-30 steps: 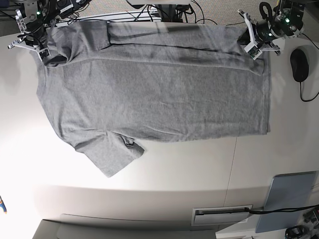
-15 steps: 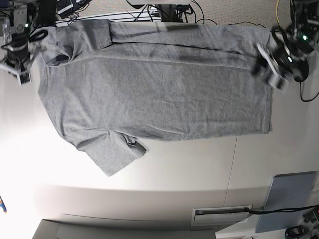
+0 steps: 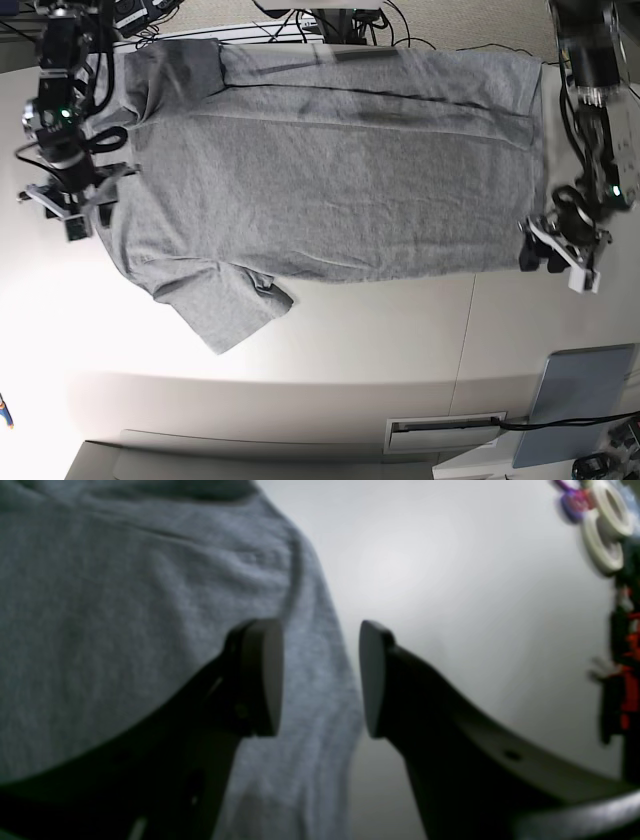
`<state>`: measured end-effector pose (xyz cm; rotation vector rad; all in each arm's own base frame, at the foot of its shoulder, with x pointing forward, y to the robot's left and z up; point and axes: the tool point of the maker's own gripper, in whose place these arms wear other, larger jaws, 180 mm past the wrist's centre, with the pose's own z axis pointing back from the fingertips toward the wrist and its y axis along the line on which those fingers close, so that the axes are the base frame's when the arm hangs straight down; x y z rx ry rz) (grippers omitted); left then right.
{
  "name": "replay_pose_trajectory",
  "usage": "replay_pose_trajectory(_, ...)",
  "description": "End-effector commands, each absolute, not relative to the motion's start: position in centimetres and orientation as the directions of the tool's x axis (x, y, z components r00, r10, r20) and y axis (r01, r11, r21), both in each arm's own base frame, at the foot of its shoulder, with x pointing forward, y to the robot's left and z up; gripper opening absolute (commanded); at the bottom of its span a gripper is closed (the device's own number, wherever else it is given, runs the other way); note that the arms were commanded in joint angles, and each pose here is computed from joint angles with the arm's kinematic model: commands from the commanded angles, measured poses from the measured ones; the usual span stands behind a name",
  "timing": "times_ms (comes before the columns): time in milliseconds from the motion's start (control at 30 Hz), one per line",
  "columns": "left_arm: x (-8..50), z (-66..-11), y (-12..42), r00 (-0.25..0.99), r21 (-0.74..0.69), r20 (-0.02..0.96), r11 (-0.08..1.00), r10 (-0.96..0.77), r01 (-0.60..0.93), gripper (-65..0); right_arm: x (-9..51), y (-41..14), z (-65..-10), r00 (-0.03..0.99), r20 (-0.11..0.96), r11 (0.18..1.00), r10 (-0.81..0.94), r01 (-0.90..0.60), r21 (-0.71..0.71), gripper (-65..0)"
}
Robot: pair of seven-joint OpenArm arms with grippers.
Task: Fold the T-shirt properly
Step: 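Grasp the shirt's hem corners with both grippers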
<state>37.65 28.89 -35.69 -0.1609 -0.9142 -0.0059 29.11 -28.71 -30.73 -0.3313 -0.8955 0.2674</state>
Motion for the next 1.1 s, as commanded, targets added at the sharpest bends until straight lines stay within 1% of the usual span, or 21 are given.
replay_pose_trajectory(0, 39.0, -34.4, 30.3, 0.586, -0.131, 0.807, 0.990, 0.075, 0.055, -31.1, 30.0, -28.7, -30.2, 0.577, 0.726, 0.912, 0.375, -0.087, -0.402, -39.9)
replay_pose_trajectory(100, 39.9, -35.9, 31.2, 0.623, -0.167, 0.774, 0.985, 0.111, 0.032, -31.1, 30.8, -27.9, -32.2, 0.607, 0.714, 0.925, 0.349, -0.103, -0.365, -39.9)
replay_pose_trajectory(267, 40.2, -38.0, 32.6, 0.677, -0.174, 0.722, 0.985, 0.140, -0.017, -31.1, 32.2, -27.6, -33.9, 0.655, 0.683, 0.936, 0.322, -0.110, -0.335, -39.9)
replay_pose_trajectory(433, 39.2, -40.1, 32.1, 0.718, -0.210, 0.675, 0.977, 0.169, -0.033, -31.1, 33.5, -27.3, -33.0, 0.639, 0.697, 0.935, 0.326, -0.108, -0.338, -39.9)
replay_pose_trajectory(533, 39.1, -40.5, 30.8, 0.729, -0.234, 0.666, 0.972, 0.157, 0.004, -31.1, 33.7, -27.3, -32.8, 0.630, 0.704, 0.935, 0.326, -0.107, -0.338, -39.9)
replay_pose_trajectory(733, 39.0, -41.1, 29.0, 0.743, -0.276, 0.648, 0.961, 0.168, 0.023, -31.8, 34.2, -27.2, -32.1, 0.592, 0.730, 0.931, 0.341, -0.103, -0.351, -39.9)
replay_pose_trajectory(800, 38.8, -41.4, 28.7, 0.757, -0.280, 0.632, 0.960, 0.165, 0.024, -35.3, 34.4, -27.2, -31.9, 0.582, 0.735, 0.928, 0.348, -0.102, -0.359, -39.9)
replay_pose_trajectory(867, 38.7, -41.5, 28.7, 0.759, -0.280, 0.630, 0.960, 0.165, 0.024, -40.6, 34.6, -27.2, -31.5, 0.563, 0.746, 0.926, 0.355, -0.103, -0.363, -39.9)
replay_pose_trajectory(900, 38.7, -41.4, 28.7, 0.758, -0.279, 0.631, 0.960, 0.164, 0.024, -44.3, 34.8, -27.2, -31.3, 0.556, 0.749, 0.924, 0.359, -0.102, -0.368, -39.9)
replay_pose_trajectory(933, 38.7, -41.4, 28.8, 0.759, -0.277, 0.631, 0.960, 0.163, 0.024, -49.4, 35.0, -27.2, -31.1, 0.555, 0.750, 0.924, 0.360, -0.099, -0.370, -39.9)
replay_pose_trajectory(1000, 38.7, -41.5, 28.7, 0.759, -0.277, 0.631, 0.961, 0.162, 0.025, -62.2, 35.8, -27.4, -30.8, 0.552, 0.753, 0.924, 0.359, -0.097, -0.370, -39.9)
replay_pose_trajectory(1033, 38.7, -41.5, 28.7, 0.759, -0.277, 0.631, 0.961, 0.162, 0.025, -65.0, 36.4, -27.6, -30.7, 0.551, 0.752, 0.924, 0.361, -0.102, -0.368, -39.9)
replay_pose_trajectory(1067, 38.7, -41.5, 28.8, 0.759, -0.276, 0.630, 0.961, 0.162, 0.025, -65.0, 37.2, -27.8, -30.7, 0.553, 0.752, 0.926, 0.357, -0.104, -0.363, -39.9)
